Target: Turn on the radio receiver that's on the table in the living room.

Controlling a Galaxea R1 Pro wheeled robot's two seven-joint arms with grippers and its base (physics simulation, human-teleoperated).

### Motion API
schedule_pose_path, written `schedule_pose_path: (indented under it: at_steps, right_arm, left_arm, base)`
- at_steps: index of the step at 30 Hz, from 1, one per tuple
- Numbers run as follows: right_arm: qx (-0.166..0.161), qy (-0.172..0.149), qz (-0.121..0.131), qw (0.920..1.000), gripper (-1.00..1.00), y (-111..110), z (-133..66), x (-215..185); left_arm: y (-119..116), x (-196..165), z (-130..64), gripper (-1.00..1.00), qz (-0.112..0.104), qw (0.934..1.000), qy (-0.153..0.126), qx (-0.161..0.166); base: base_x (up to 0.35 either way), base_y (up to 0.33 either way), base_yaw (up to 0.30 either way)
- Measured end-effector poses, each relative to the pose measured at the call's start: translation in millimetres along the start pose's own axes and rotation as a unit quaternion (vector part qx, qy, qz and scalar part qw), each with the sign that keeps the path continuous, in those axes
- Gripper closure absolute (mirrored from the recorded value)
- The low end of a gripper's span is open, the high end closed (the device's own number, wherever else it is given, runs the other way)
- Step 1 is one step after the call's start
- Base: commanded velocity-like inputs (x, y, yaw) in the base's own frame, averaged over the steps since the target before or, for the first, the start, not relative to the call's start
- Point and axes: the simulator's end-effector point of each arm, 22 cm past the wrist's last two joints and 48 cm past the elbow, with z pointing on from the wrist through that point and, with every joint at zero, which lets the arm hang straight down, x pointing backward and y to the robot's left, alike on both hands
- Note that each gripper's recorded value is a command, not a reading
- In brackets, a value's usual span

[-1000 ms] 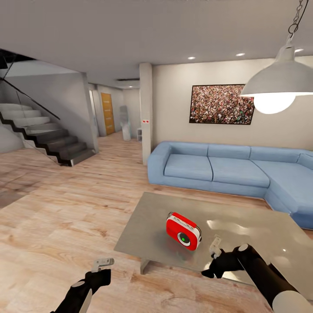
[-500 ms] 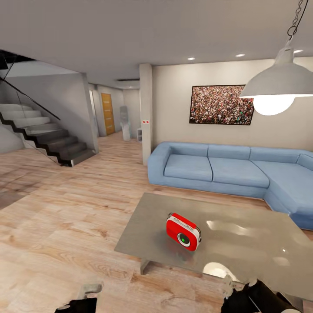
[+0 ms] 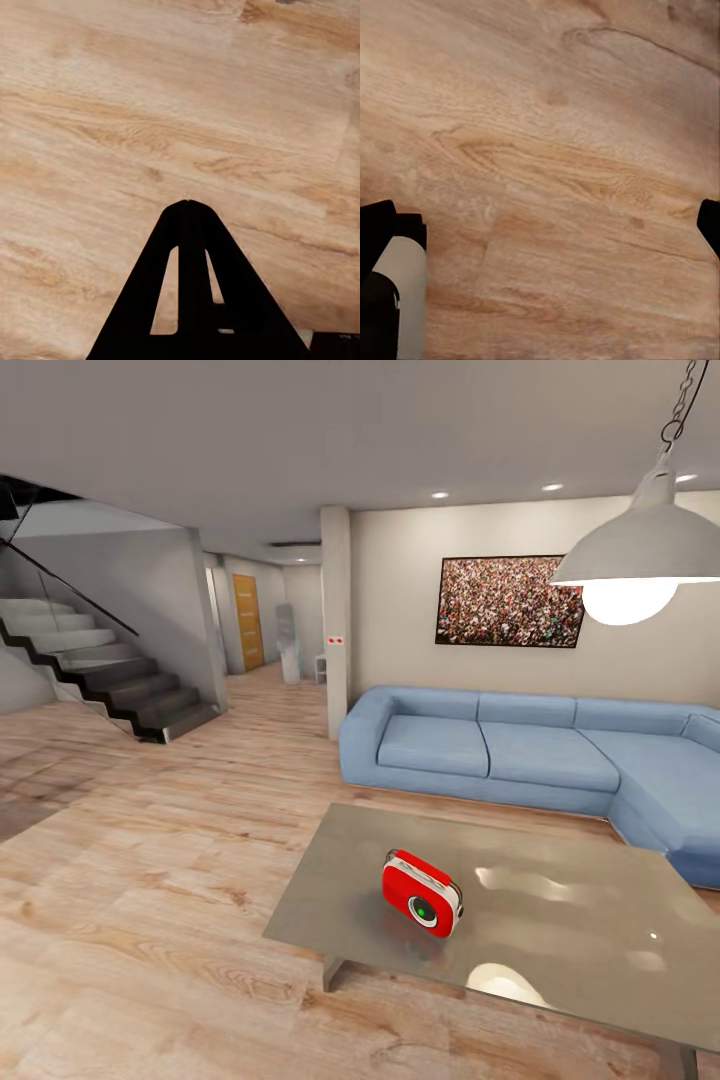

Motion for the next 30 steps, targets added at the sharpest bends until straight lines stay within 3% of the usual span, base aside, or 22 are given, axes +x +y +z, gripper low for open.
schedule_pose_path:
  at_steps: [3,6,11,15,20,30]
  right_arm:
    - [0.027,0.03,0.007,0.9992,-1.0,23,-2.0,47]
    - [0.015,0.036,0.007,0.9992,-1.0,55,-4.1,55]
    - [-0.008,0.035,0.01,0.9993,-1.0,95,-7.4,52]
    - [-0.013,0.034,0.008,0.9993,-1.0,101,-8.1,51]
    - [-0.013,0.034,0.009,0.9993,-1.0,102,-8.2,51]
    - [-0.013,0.034,0.01,0.9993,-1.0,103,-8.2,51]
  left_arm:
    - [10,37,-8.3,1.0,-0.001,0.9996,0.019,-0.023]
    - [7,49,-10.5,1.0,-0.003,0.9991,0.027,-0.034]
    - [-45,57,-9.1,1.0,-0.012,0.9993,0.034,-0.004]
    - [-107,61,-10.8,1.0,-0.023,0.9985,0.037,0.035]
    - [-158,63,-15.8,1.0,-0.032,0.9965,0.04,0.066]
    - [-165,64,-16.9,1.0,-0.033,0.9962,0.04,0.07]
  base:
    - [0.0,0.0,0.0]
    - [0.0,0.0,0.0]
    - [0.0,0.0,0.0]
    - [0.0,0.0,0.0]
    - [0.0,0.0,0.0]
    - [0.0,0.0,0.0]
